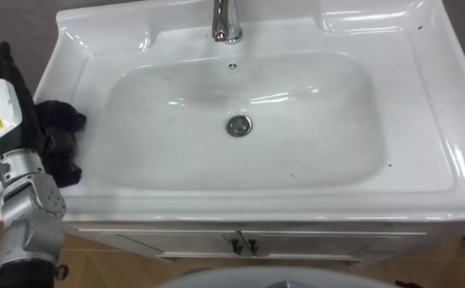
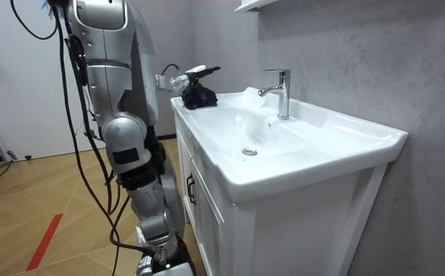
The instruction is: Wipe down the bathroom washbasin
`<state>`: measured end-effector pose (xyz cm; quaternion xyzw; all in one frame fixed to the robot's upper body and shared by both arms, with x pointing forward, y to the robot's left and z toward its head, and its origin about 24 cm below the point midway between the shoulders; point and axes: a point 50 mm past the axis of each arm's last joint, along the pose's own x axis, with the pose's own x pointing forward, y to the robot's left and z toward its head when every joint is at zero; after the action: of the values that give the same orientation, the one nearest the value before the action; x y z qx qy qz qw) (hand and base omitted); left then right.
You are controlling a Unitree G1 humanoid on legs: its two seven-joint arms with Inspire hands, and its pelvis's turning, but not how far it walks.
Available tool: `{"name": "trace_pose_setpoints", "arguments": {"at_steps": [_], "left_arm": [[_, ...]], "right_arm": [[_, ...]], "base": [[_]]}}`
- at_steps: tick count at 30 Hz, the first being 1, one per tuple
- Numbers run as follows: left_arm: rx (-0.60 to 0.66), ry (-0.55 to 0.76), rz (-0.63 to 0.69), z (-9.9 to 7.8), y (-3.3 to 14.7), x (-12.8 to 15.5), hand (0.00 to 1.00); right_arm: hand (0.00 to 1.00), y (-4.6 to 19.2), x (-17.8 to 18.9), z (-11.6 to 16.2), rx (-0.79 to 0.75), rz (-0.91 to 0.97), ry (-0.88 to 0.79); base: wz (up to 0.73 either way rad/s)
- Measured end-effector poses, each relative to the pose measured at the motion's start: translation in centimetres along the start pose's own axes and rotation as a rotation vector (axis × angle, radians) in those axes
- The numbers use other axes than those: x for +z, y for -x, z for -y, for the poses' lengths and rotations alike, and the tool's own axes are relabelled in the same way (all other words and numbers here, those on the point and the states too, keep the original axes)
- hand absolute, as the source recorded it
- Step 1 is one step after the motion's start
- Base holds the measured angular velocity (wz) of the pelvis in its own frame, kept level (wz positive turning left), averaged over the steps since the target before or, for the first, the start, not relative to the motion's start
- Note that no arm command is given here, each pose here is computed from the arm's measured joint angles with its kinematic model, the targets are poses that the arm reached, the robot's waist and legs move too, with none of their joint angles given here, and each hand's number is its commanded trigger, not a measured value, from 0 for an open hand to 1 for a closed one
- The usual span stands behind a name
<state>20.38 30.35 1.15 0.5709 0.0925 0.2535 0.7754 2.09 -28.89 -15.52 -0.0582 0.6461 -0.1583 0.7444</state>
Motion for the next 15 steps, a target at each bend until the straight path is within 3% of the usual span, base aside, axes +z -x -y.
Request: {"name": "trace_pose_setpoints", "arguments": {"at_steps": [7, 15], "left_arm": [[0.054, 0.181, -0.019, -1.2, -0.5, 1.0, 0.0], [0.118, 0.586, -0.068, -3.1, -1.2, 2.1, 0.0]], "right_arm": [[0.0, 0.0, 0.1, 0.0, 0.002, 0.009, 0.002], [0.0, 0.0, 0.1, -0.4, 0.002, 0.017, 0.001]], "base": [[0.0], [0.0]]}}
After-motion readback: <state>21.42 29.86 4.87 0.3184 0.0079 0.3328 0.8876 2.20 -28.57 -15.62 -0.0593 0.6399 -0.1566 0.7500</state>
